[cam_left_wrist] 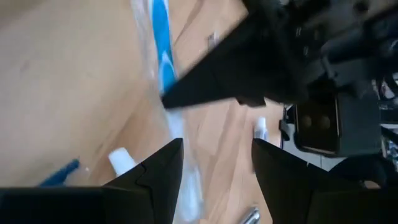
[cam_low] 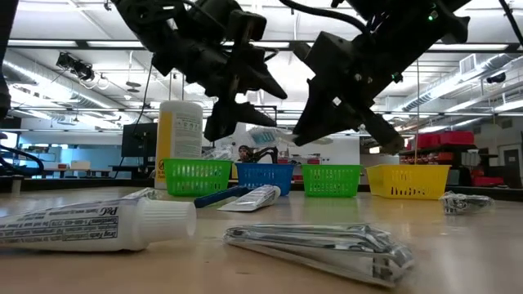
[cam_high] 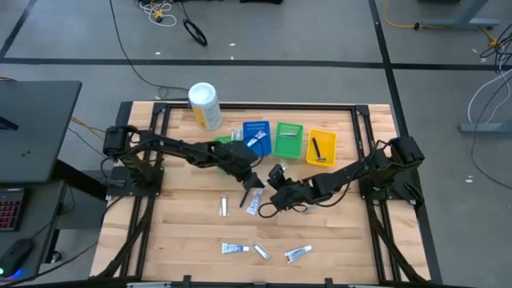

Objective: Pick & Place Travel size toiletries
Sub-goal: Put the blue toothbrush into the left green basket

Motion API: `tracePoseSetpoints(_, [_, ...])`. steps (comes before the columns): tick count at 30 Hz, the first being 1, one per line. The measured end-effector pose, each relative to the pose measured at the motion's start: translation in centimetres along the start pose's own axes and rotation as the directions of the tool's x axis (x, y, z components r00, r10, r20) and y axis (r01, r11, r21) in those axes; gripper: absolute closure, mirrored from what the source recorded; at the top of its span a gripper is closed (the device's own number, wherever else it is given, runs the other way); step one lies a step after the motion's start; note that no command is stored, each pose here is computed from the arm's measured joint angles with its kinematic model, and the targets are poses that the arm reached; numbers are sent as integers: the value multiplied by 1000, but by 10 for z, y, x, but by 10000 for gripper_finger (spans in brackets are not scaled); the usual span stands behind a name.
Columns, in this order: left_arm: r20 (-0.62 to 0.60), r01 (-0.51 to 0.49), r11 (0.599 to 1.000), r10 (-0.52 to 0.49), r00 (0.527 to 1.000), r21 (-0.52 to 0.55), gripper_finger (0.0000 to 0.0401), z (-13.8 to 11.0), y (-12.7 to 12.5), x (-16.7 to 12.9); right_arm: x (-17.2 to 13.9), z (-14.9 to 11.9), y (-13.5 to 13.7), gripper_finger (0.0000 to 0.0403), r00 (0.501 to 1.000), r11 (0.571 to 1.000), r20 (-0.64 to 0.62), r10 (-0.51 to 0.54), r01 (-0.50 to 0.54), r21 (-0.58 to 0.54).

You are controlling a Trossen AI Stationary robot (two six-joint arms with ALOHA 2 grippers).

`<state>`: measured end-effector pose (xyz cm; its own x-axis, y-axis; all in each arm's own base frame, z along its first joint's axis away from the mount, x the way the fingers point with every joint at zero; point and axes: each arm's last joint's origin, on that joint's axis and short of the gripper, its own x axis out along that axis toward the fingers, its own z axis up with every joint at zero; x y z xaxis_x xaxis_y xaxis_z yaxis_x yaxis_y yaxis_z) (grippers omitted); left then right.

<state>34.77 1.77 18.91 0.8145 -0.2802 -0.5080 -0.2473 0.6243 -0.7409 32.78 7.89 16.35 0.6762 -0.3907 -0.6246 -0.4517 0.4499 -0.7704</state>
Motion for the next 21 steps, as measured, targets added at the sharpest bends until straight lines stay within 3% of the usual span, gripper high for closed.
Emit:
tracePoseSetpoints(5, [-7, -19, 1000, 19, 1000, 25, 201, 3, 6, -2, -1, 2, 1, 365, 1000, 1000, 24, 13, -14, 27])
tracePoseSetpoints(11, [-19, -19, 997, 21, 1000, 76, 201, -1, 4, 1, 1, 7, -12, 365, 992, 990, 91, -82, 71, 118])
tracePoseSetpoints(15, [-37, -32, 997, 34, 999, 71, 201, -3, 5, 1, 3, 4, -17, 365, 990, 982, 54, -128, 119, 143])
tracePoseSetpoints(21, [-45, -40, 997, 43, 998, 67, 215, -4, 6, 1, 4, 4, -18, 365, 991, 984, 74, -111, 99, 145])
